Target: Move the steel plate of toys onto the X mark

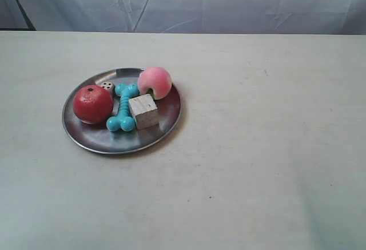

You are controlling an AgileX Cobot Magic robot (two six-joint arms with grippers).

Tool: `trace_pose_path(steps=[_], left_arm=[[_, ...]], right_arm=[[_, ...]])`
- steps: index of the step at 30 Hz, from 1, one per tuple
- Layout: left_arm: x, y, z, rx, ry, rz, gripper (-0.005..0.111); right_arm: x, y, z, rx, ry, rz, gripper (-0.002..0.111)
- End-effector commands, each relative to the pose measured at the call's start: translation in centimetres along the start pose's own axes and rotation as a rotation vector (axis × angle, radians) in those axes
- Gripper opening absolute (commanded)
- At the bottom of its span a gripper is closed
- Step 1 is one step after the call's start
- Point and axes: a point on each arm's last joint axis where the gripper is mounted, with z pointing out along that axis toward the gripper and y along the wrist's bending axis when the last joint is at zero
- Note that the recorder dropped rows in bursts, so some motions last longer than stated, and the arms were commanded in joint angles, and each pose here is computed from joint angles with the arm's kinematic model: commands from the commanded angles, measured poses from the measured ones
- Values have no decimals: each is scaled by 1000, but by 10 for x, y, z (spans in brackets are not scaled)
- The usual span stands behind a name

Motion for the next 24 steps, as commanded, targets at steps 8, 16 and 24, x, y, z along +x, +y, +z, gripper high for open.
trace_pose_path(steps=[8,16,24], left_arm=[[17,2,2,-12,55,34,0],[18,2,1,-13,71,34,0],[18,2,1,-13,71,34,0]], right_arm=[[0,0,0,5,-11,-1,-1],[0,0,0,5,-11,-1,-1],[-1,-1,0,7,-19,-1,-1]])
